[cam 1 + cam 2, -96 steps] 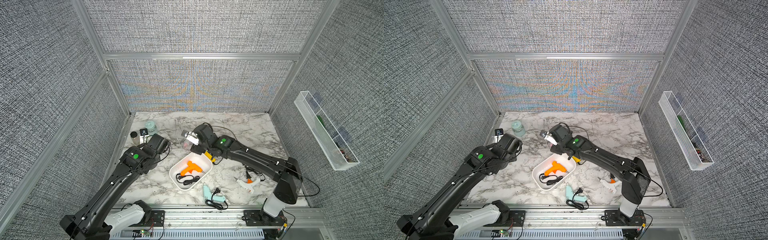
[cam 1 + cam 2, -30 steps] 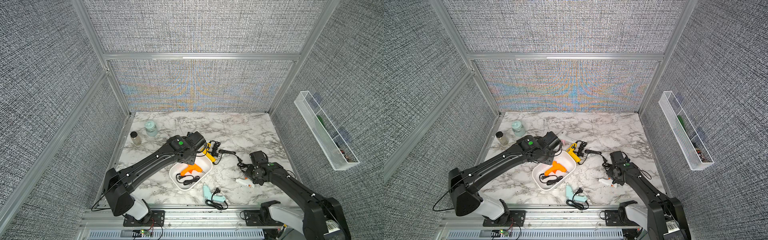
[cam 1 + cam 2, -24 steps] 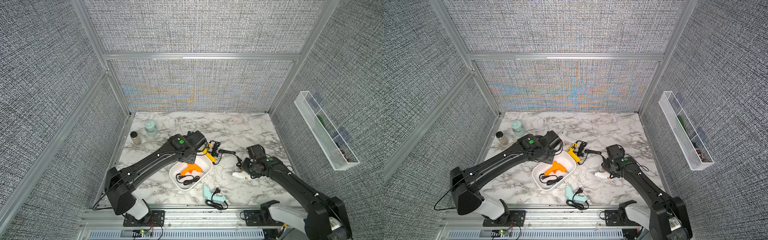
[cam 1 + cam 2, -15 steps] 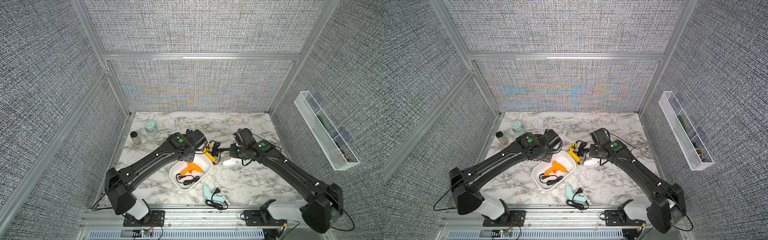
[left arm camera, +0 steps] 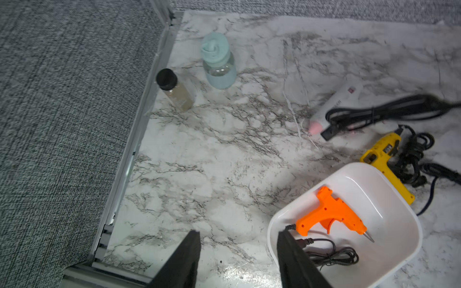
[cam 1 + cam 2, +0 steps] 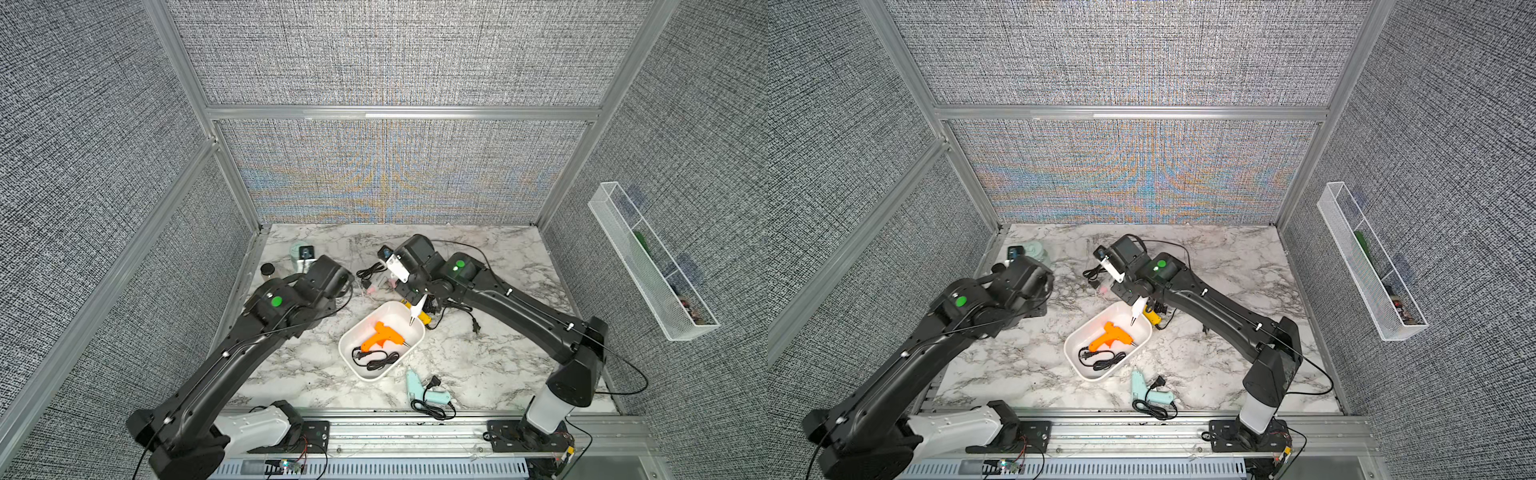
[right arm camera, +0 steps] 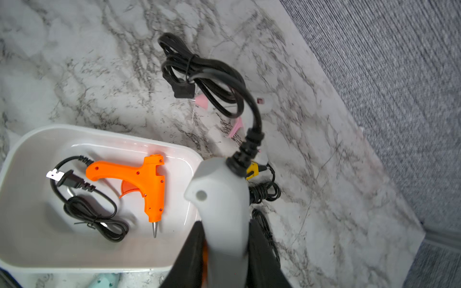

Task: Put the hot melt glue gun into the storage box
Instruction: Place the hot melt adhesive gun in the storage box.

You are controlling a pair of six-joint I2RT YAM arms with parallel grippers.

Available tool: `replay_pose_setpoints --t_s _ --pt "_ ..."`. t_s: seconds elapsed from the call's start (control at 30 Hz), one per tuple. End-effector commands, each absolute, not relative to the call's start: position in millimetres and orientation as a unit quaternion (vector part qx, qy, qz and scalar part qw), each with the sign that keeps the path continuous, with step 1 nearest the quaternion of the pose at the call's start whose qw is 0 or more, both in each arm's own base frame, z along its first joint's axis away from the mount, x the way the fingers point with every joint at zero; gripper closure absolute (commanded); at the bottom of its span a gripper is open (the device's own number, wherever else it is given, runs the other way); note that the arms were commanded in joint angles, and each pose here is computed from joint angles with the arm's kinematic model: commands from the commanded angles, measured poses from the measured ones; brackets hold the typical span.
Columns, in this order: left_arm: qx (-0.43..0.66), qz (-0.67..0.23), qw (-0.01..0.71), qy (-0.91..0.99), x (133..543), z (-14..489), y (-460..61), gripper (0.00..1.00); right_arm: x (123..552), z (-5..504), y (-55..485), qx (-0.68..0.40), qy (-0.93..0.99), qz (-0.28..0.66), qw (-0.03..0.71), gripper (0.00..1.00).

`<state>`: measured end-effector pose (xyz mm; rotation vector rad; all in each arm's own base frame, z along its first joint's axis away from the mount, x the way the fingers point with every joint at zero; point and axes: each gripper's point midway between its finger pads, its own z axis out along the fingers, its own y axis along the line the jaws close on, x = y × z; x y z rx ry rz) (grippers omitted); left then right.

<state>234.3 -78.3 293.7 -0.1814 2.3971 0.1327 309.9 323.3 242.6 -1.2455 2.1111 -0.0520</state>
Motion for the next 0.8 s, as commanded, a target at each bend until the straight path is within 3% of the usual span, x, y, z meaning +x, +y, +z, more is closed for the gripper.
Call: replay_pose_setpoints --t_s 0.0,0.33,0.77 --pt "-0.105 0.077 0.376 0.918 227 303 -51 0.45 298 257 347 -0.59 0.714 -0.057 0.372 1.0" --pt "-0.122 0.071 0.371 0.918 219 295 -41 0.44 220 279 366 -0.743 0.503 -0.085 0.433 1.0" --pt "-0.121 0.061 0.357 0.924 222 277 -50 0.44 227 201 379 -0.828 0.411 -0.14 0.354 1.0"
